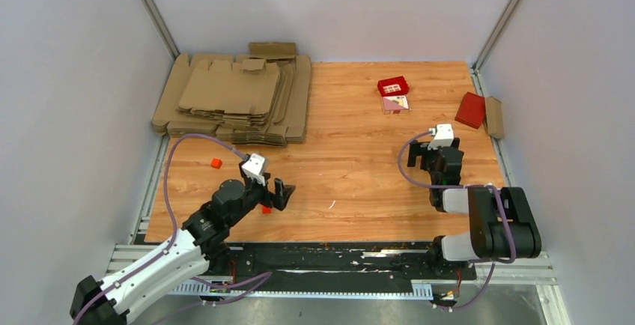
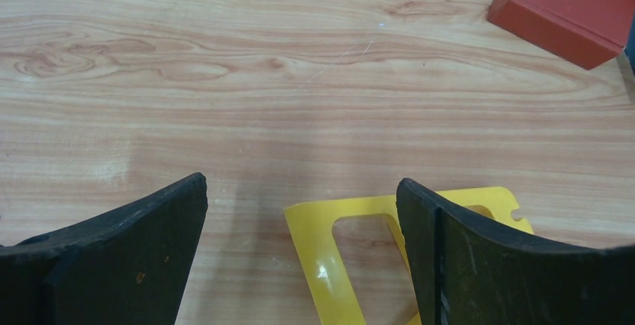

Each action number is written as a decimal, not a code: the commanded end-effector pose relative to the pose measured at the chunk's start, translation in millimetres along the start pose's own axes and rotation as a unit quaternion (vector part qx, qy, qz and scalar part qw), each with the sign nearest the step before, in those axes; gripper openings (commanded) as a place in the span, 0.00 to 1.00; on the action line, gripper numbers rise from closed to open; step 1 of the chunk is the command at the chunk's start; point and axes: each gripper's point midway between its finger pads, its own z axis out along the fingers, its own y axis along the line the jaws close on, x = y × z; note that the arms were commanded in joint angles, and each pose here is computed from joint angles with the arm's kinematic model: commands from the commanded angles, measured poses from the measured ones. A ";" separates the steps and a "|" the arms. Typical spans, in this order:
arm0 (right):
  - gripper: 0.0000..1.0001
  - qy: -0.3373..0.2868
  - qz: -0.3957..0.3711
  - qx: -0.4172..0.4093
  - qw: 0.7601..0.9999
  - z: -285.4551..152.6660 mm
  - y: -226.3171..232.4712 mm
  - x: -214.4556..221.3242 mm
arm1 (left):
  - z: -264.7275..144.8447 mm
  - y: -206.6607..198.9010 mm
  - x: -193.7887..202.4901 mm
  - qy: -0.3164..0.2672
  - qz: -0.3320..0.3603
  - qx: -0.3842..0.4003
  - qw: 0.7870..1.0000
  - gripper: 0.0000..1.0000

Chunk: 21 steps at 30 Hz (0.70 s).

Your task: Fold the paper box

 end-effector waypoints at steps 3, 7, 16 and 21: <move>1.00 -0.097 -0.002 -0.009 0.995 0.7 2.8 -42.6 | -1.7 14.5 -20.2 -0.056 0.018 -0.035 0.998 1.00; 1.00 -0.096 -0.001 -0.009 0.995 0.6 2.7 -43.0 | -8.1 48.4 -39.4 -0.114 -0.002 -0.128 0.985 1.00; 1.00 -0.095 -0.001 -0.009 0.995 0.7 2.7 -42.5 | -35.4 194.2 -69.1 -0.174 -0.065 -0.394 0.900 1.00; 1.00 -0.095 -0.001 -0.009 0.995 0.7 2.7 -42.3 | -48.2 236.4 -81.1 -0.202 0.023 -0.445 0.872 0.99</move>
